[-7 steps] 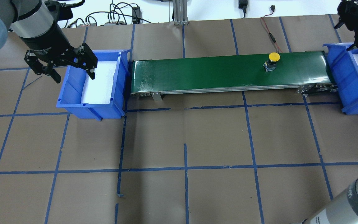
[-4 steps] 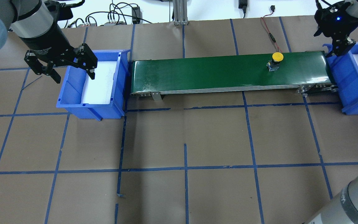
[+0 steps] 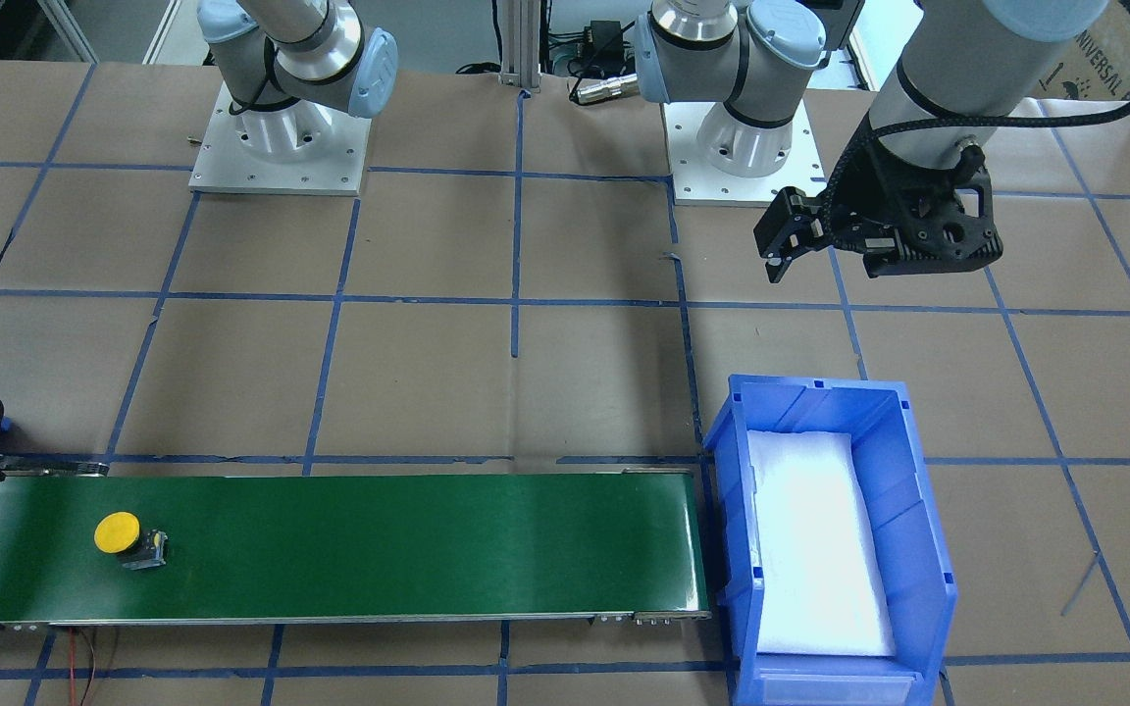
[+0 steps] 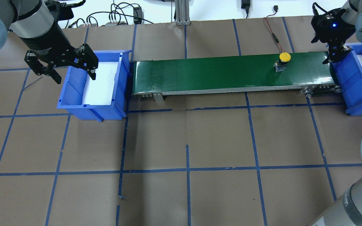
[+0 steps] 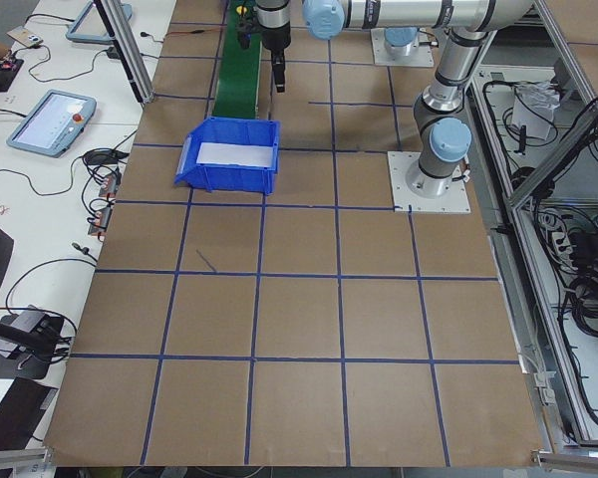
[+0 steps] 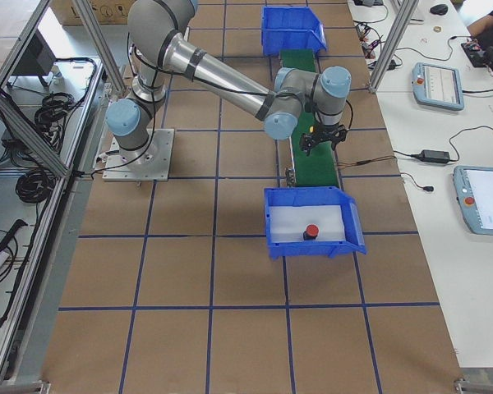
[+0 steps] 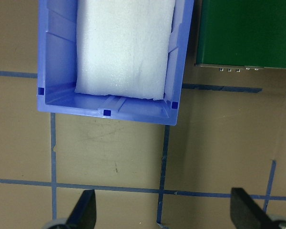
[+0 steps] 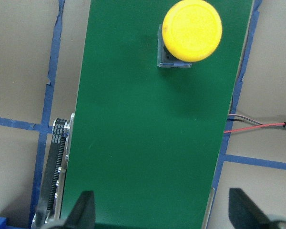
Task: Transport two buttons from left to right
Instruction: 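Lower the right gripper and close it on the yellow button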
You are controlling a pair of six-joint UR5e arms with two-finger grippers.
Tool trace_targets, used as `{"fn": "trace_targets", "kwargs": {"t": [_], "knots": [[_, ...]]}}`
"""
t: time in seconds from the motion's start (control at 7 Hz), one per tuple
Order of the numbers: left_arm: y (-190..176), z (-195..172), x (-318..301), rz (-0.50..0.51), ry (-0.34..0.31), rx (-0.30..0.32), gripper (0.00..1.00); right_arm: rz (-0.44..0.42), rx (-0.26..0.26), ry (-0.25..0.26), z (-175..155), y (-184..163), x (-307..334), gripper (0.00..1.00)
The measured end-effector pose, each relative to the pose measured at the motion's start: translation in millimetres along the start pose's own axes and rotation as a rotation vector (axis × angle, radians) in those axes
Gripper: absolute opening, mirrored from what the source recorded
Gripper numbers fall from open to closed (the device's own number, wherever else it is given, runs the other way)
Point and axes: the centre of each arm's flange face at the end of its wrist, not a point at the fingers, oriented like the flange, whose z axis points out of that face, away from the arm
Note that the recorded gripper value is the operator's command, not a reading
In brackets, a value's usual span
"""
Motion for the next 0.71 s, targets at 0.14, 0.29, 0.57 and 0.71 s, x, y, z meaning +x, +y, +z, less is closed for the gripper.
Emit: {"fn": "trace_targets", "kwargs": {"t": [0.14,0.29,0.57,0.71], "knots": [[0,0,0,0.000,0.000,0.000,1.00,0.024,0.002,-0.005,5,-5,-2,1.00],[0,0,0,0.000,0.000,0.000,1.00,0.047,0.000,-0.004,15,-13,-4,1.00],[0,0,0,0.000,0.001,0.001,1.00,0.055,-0.004,0.007,26,-22,-6,1.00],[0,0,0,0.000,0.000,0.001,1.00,0.053,-0.004,0.017,29,-23,-4,1.00]]}}
